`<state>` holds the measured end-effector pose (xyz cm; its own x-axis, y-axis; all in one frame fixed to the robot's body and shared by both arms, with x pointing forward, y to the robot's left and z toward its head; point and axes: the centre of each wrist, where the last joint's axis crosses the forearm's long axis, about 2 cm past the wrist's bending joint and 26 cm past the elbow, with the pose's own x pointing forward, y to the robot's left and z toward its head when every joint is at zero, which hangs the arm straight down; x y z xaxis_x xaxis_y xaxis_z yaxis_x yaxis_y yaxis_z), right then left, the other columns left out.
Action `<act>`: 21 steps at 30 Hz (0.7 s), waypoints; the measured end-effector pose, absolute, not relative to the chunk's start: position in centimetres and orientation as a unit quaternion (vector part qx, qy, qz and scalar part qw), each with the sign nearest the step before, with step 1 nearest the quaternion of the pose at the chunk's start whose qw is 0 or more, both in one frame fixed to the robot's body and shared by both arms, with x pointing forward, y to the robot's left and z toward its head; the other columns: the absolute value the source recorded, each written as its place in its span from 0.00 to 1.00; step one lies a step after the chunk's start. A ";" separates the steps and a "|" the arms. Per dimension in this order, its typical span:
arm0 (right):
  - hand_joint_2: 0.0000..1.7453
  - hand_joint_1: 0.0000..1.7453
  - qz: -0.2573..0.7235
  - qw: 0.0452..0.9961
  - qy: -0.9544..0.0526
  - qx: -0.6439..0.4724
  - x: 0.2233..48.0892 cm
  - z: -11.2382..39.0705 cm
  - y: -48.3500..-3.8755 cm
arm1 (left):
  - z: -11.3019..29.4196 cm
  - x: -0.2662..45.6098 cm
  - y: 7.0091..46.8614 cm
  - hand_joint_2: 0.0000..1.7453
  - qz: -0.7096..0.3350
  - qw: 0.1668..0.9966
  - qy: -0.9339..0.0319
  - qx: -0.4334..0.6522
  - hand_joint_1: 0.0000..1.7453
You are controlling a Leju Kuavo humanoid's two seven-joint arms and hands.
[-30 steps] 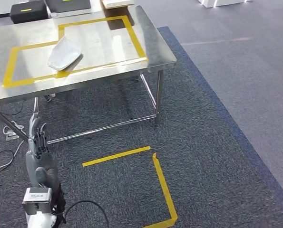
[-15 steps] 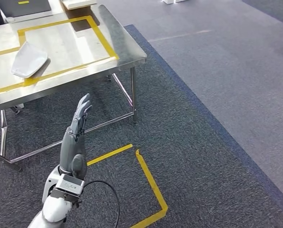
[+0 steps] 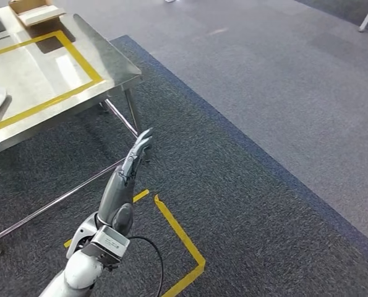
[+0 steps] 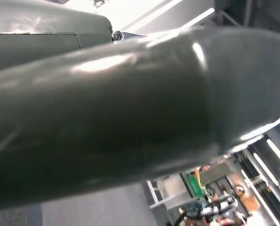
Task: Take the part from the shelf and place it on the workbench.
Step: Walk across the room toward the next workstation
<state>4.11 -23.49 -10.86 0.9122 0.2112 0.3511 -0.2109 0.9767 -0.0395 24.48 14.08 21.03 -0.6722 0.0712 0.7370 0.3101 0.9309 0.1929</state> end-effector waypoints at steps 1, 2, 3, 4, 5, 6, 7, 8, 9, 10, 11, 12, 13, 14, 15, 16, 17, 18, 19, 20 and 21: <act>0.00 0.00 0.109 0.978 -0.181 0.000 4.1 -10.9 -23.5 | 21.0 24.5 14.2 0.00 -0.156 0.391 -0.901 -0.105 0.00; 0.00 0.00 0.109 0.977 -0.182 0.001 4.2 -10.8 -23.5 | 20.8 24.5 14.3 0.00 -0.158 0.392 -0.901 -0.103 0.00; 0.00 0.00 0.110 0.977 -0.182 0.002 4.2 -10.8 -23.5 | 20.7 24.5 14.5 0.00 -0.161 0.392 -0.900 -0.103 0.00; 0.00 0.00 0.111 0.977 -0.182 0.002 4.2 -10.9 -23.5 | 20.6 24.4 14.6 0.00 -0.165 0.393 -0.899 -0.102 0.00; 0.00 0.00 0.112 0.977 -0.182 0.003 4.1 -10.9 -23.5 | 20.6 24.4 14.6 0.00 -0.169 0.392 -0.899 -0.101 0.00; 0.00 0.00 0.114 0.977 -0.181 0.004 4.1 -10.9 -23.5 | 20.5 24.4 14.7 0.00 -0.173 0.391 -0.898 -0.100 0.00; 0.00 0.00 0.116 0.977 -0.181 0.004 4.0 -10.9 -23.5 | 20.5 24.4 14.8 0.00 -0.178 0.390 -0.898 -0.098 0.00; 0.00 0.00 0.117 0.976 -0.181 0.005 4.0 -10.9 -23.4 | 20.4 24.4 14.8 0.00 -0.182 0.389 -0.898 -0.096 0.00; 0.00 0.00 0.118 0.976 -0.181 0.005 4.1 -10.9 -23.4 | 20.4 24.4 14.9 0.00 -0.186 0.387 -0.898 -0.094 0.00; 0.00 0.00 0.119 0.976 -0.180 0.005 4.1 -10.9 -23.4 | 20.4 24.4 14.9 0.00 -0.189 0.387 -0.898 -0.092 0.00; 0.00 0.00 0.120 0.976 -0.179 0.005 4.1 -10.9 -23.4 | 20.3 24.4 15.0 0.00 -0.191 0.386 -0.898 -0.090 0.00; 0.00 0.00 0.121 0.977 -0.178 0.005 4.0 -10.9 -23.4 | 20.3 24.4 15.0 0.00 -0.192 0.387 -0.898 -0.089 0.00; 0.00 0.00 0.122 0.977 -0.175 0.004 3.9 -10.9 -23.4 | 20.3 24.4 15.0 0.00 -0.193 0.388 -0.897 -0.086 0.00; 0.00 0.00 0.123 0.977 -0.172 0.004 3.7 -10.9 -23.4 | 20.3 24.4 14.9 0.00 -0.195 0.389 -0.896 -0.084 0.00; 0.00 0.00 0.124 0.978 -0.169 0.004 3.6 -10.9 -23.4 | 20.3 24.4 14.9 0.00 -0.196 0.392 -0.895 -0.081 0.00; 0.00 0.00 0.125 0.978 -0.168 0.004 3.6 -10.9 -23.5 | 20.2 24.3 14.9 0.00 -0.197 0.395 -0.894 -0.079 0.00; 0.00 0.00 0.126 0.978 -0.168 0.004 3.7 -10.9 -23.5 | 20.0 24.2 14.9 0.00 -0.197 0.399 -0.892 -0.077 0.00; 0.00 0.00 0.127 0.978 -0.168 0.004 3.7 -10.9 -23.5 | 19.9 24.1 14.9 0.00 -0.198 0.403 -0.890 -0.077 0.00; 0.00 0.00 0.127 0.977 -0.168 0.004 3.7 -10.9 -23.5 | 19.7 24.0 14.9 0.00 -0.198 0.407 -0.888 -0.077 0.00; 0.00 0.00 0.127 0.978 -0.168 0.004 3.7 -10.9 -23.5 | 19.6 23.9 14.9 0.00 -0.198 0.411 -0.887 -0.076 0.00; 0.00 0.00 0.127 0.978 -0.168 0.004 3.6 -10.9 -23.5 | 19.5 23.8 14.9 0.00 -0.197 0.414 -0.885 -0.076 0.00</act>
